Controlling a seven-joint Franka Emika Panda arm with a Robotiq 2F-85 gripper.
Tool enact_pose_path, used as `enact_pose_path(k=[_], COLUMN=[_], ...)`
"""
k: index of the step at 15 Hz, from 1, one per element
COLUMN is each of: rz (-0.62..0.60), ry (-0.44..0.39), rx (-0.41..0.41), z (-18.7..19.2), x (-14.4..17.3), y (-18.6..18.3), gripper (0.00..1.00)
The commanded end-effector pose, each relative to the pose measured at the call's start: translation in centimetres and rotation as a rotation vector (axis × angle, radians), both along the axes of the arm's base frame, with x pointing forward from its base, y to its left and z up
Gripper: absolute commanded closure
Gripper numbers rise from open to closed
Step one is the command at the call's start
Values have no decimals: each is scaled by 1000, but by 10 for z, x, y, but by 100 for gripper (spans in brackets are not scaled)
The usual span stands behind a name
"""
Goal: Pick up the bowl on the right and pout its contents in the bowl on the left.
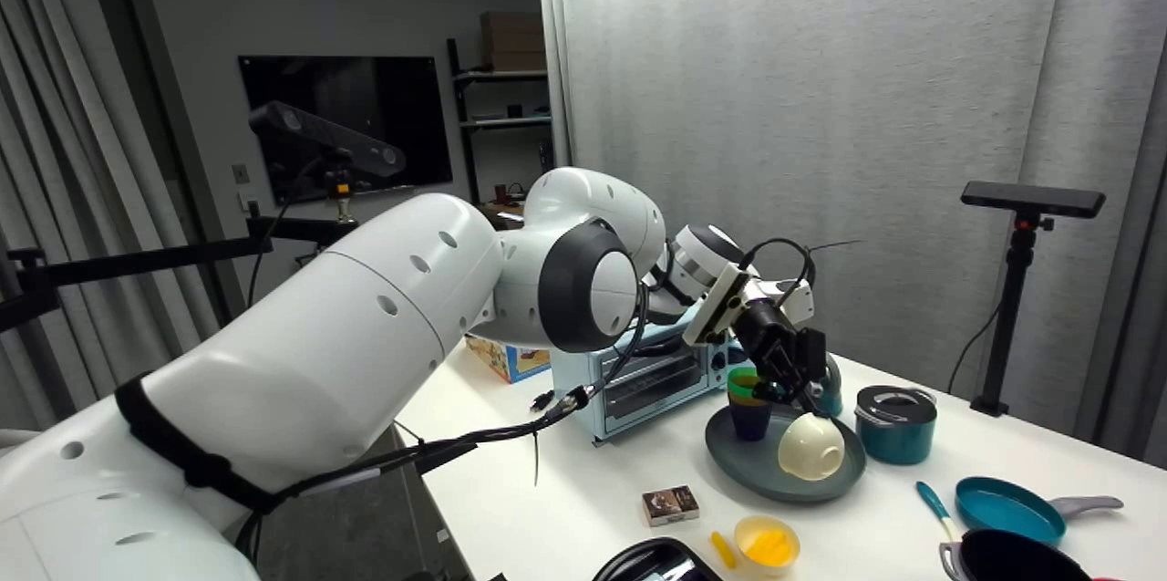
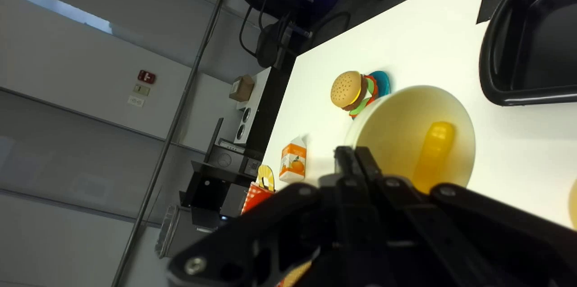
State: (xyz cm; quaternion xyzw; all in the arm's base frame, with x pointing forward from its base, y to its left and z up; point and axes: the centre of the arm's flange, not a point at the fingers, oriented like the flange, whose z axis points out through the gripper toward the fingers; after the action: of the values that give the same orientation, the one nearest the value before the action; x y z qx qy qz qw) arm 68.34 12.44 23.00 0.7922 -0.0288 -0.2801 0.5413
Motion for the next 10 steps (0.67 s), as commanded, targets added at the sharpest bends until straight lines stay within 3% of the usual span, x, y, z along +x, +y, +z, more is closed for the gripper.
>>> enact_pose_path(k=[1,10], rz=[-8,10], ry=[-39,9], rx=[33,-21], z=[-7,-30], x=[16,11], y=[7,16], gripper=[99,99])
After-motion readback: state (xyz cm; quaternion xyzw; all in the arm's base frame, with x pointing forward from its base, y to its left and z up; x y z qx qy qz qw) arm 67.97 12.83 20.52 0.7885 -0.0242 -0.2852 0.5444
